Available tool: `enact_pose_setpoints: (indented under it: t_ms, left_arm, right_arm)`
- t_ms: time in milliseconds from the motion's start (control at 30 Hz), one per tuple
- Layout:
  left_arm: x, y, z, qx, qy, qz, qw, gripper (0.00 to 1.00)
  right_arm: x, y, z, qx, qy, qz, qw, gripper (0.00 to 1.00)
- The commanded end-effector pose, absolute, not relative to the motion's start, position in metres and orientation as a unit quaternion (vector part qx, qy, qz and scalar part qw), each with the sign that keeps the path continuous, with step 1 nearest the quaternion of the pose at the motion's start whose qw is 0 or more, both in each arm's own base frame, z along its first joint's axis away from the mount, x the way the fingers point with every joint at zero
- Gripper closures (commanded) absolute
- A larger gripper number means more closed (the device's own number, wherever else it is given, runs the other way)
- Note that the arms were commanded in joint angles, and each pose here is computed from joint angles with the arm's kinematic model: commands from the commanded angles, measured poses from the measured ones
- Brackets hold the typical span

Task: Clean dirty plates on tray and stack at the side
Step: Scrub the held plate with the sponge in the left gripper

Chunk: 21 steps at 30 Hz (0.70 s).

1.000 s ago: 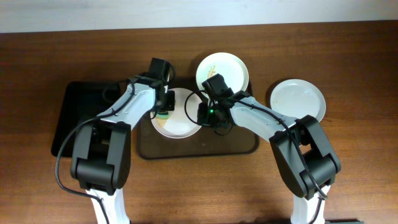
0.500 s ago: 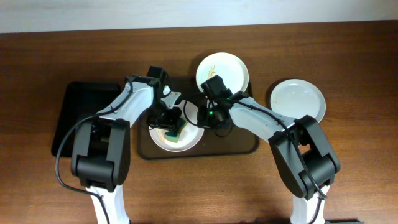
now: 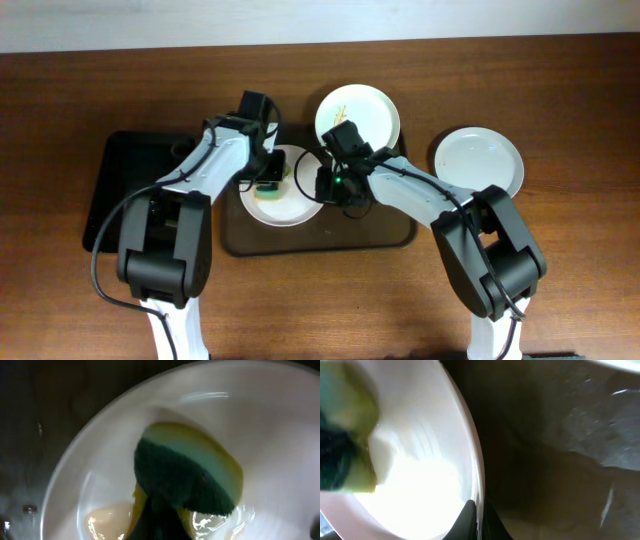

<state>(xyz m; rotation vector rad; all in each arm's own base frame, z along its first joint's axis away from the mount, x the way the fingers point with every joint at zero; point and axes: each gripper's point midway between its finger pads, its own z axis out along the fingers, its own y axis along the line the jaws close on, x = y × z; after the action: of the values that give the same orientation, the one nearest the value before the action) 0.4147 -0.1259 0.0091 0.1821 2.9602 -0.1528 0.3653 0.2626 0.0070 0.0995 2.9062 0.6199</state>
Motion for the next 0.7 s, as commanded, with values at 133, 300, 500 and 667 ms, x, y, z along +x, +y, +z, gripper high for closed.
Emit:
enact_pose_setpoints:
  t_ms: [133, 300, 500, 667]
  left_arm:
    - [0.422, -0.183, 0.001, 0.103, 0.983, -0.095, 0.121, 0.99]
    - [0.430, -0.170, 0.001, 0.091, 0.984, -0.081, 0.130, 0.99]
    - [0.425, -0.097, -0.005, -0.017, 0.995, 0.012, 0.099, 0.99]
    - [0.377, -0.076, -0.009, -0.033, 0.999, 0.040, -0.002, 0.99]
  right_arm:
    - [0.359, 0.260, -0.001, 0.022, 0.977, 0.198, 0.073, 0.96]
    - [0.359, 0.260, -0.001, 0.022, 0.977, 0.198, 0.073, 0.96]
    - [0.359, 0.260, -0.001, 0.022, 0.977, 0.199, 0.073, 0.96]
    - [0.358, 0.261, 0.000, 0.021, 0.977, 0.202, 0.070, 0.96]
